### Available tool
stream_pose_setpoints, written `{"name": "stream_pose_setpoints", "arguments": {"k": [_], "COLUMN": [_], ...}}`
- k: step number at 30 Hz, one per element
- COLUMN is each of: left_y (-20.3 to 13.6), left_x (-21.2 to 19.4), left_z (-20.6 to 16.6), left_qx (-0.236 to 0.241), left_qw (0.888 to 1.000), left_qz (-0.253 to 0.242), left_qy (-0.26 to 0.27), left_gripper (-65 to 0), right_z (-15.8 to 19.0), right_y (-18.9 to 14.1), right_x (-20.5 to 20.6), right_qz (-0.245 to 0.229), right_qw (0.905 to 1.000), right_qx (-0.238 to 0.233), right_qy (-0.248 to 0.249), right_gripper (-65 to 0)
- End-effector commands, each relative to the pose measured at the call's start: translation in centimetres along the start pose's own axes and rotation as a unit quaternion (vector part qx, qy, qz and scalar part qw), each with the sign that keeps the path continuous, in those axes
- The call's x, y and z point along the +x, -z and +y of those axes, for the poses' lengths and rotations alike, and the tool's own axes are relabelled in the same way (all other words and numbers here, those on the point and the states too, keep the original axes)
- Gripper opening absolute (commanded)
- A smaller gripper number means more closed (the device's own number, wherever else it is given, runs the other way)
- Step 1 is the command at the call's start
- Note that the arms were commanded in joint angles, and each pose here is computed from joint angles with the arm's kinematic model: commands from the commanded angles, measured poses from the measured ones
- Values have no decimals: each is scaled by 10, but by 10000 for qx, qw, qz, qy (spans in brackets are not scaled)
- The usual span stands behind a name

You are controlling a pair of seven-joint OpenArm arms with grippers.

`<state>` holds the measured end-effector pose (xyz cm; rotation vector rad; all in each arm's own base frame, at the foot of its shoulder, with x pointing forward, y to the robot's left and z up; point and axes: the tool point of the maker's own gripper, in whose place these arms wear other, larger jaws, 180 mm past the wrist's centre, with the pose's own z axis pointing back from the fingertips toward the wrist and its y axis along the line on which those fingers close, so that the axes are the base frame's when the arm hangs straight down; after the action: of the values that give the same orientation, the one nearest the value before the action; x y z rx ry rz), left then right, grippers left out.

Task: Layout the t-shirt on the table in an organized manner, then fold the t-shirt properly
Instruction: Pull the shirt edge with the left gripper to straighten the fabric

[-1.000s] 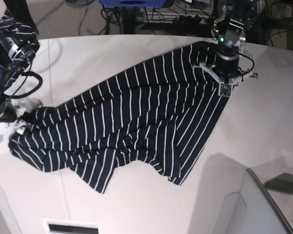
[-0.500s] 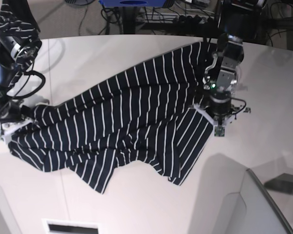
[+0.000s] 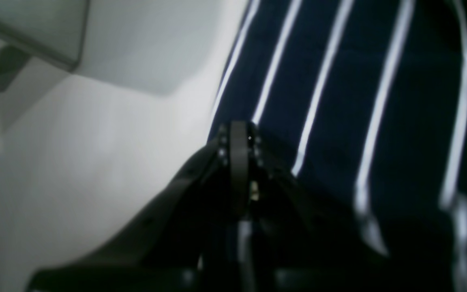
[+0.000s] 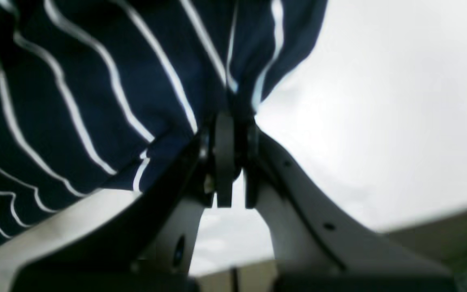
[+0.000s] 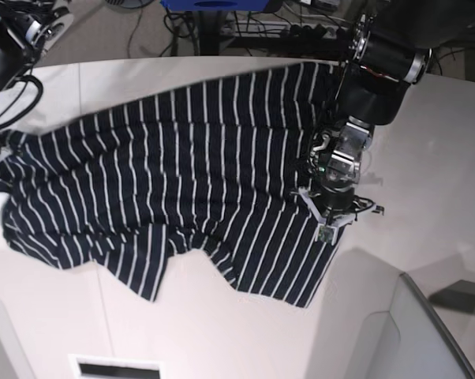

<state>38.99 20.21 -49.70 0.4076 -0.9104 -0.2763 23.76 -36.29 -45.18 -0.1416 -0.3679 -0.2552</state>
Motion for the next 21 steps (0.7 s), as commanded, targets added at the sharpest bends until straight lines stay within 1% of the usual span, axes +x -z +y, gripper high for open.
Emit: {"name": "stream_pose_setpoints", "arguments": {"k": [1,4,9,11,13,16,18,20,21], "left_y": [0,1,1,3,4,8,11,13,15], "left_x": [-19,-22,-22,-25,-24,-12,-4,1,9], "left_z": [3,13,20,35,40,47,52,54,57], "left_qx": [-25,40,85,193,228,289,339,354,381], "left_qw": [9992,9993,9995,9994,9993,9994,9993,9993,9993], "left_qz": [390,375,303,290,271,176,126,80,17], "left_qy": [-47,4,38,87,94,91,59,70,59], "left_gripper": [-650,-650,-650,-650,-650,-650,-650,-650,-650], "right_z": [-8,-17,-20,-22,-8,8,33,46,49], "right_y": [-10,-18,-22,-24,-24,-32,-39,-48,-51], "right_x": [15,0,-17,-25,-25,-22,-15,-9,-6], "right_qz": [-228,-6,481,591,548,587,511,425,399], "right_qw": [9997,9995,9982,9974,9976,9946,9922,9913,9922], "right_qx": [-97,-283,-336,-389,-321,-375,-326,-338,-387], "right_qy": [-45,-126,-125,-146,-286,-767,-1088,-1200,-1114], "right_gripper": [-650,-650,-650,-650,-650,-650,-650,-650,-650]}}
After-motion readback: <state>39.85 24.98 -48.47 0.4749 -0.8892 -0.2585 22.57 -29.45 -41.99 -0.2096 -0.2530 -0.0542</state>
